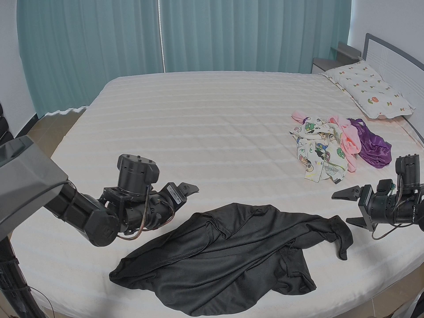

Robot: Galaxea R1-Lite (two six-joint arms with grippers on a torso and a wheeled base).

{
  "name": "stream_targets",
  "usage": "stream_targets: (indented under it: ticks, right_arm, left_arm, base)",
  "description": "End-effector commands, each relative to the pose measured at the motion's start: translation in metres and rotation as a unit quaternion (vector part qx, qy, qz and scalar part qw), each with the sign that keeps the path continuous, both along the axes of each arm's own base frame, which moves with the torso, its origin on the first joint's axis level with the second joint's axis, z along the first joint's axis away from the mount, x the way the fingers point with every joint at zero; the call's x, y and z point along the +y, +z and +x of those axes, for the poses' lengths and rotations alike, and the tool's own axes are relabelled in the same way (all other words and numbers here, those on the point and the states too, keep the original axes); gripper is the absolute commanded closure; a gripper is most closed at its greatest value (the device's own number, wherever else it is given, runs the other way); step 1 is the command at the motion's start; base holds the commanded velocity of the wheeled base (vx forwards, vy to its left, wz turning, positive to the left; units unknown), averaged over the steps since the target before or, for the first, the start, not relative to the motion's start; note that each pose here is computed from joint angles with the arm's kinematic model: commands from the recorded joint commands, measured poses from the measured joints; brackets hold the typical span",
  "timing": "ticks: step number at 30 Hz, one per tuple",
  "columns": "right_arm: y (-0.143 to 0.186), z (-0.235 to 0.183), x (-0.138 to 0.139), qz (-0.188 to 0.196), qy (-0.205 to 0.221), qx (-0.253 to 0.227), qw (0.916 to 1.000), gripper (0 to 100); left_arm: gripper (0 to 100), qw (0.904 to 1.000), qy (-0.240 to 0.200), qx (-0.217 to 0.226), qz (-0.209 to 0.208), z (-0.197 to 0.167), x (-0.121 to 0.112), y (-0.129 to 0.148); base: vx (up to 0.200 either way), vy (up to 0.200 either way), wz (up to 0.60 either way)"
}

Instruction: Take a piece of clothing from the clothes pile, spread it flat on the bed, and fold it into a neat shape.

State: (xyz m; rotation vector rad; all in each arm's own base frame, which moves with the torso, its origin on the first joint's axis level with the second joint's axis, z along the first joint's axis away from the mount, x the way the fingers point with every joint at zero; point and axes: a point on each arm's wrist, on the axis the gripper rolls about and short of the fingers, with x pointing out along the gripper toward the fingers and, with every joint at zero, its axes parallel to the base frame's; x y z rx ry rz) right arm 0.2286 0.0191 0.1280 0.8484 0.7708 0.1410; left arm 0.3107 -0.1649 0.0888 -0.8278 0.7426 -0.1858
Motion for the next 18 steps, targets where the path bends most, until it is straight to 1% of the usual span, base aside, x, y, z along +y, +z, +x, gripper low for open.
stream_targets:
  ticks: [1,5,8,10,11,12,13,14,18]
  right_arm:
    - [0.001,-0.001,0.000,0.000,-0.001,-0.005,1.0000,0]
    - [0.001,-0.001,0.000,0.002,-0.003,-0.008,1.0000,0]
    - [0.002,-0.001,0.000,0.002,-0.003,-0.010,0.9999,0]
    - [0.003,-0.002,0.000,0.002,-0.003,-0.011,0.9999,0]
    - [0.003,-0.002,0.000,0.002,-0.003,-0.011,0.9999,0]
    - [0.003,-0.002,0.000,0.002,-0.003,-0.011,0.9999,0]
    - [0.003,-0.002,0.000,0.002,-0.003,-0.011,0.9999,0]
    - [0.003,-0.002,0.000,0.002,-0.003,-0.011,0.9999,0]
    - [0.003,-0.002,0.000,0.002,-0.003,-0.013,0.9999,0]
  left_arm:
    - [0,0.9990,-0.030,0.005,0.032,0.008,-0.030,-0.023]
    - [0,0.9983,-0.036,0.010,0.044,0.013,-0.043,-0.034]
    - [0,0.9980,-0.041,0.013,0.046,0.015,-0.049,-0.036]
    - [0,0.9974,-0.050,0.016,0.049,0.015,-0.058,-0.039]
    - [0,0.9974,-0.050,0.016,0.049,0.015,-0.058,-0.039]
    - [0,0.9969,-0.054,0.017,0.054,0.014,-0.065,-0.038]
    - [0,0.9969,-0.054,0.017,0.054,0.014,-0.065,-0.038]
    - [0,0.9967,-0.052,0.015,0.061,0.013,-0.071,-0.036]
    - [0,0.9961,-0.056,0.010,0.067,0.012,-0.077,-0.033]
  base:
    - [0.000,0.000,0.00]
    - [0.000,0.000,0.00]
    - [0.000,0.000,0.00]
    - [0.000,0.000,0.00]
    - [0.000,0.000,0.00]
    - [0.000,0.000,0.00]
    - [0.000,0.000,0.00]
    - [0.000,0.000,0.00]
    - [0.000,0.000,0.00]
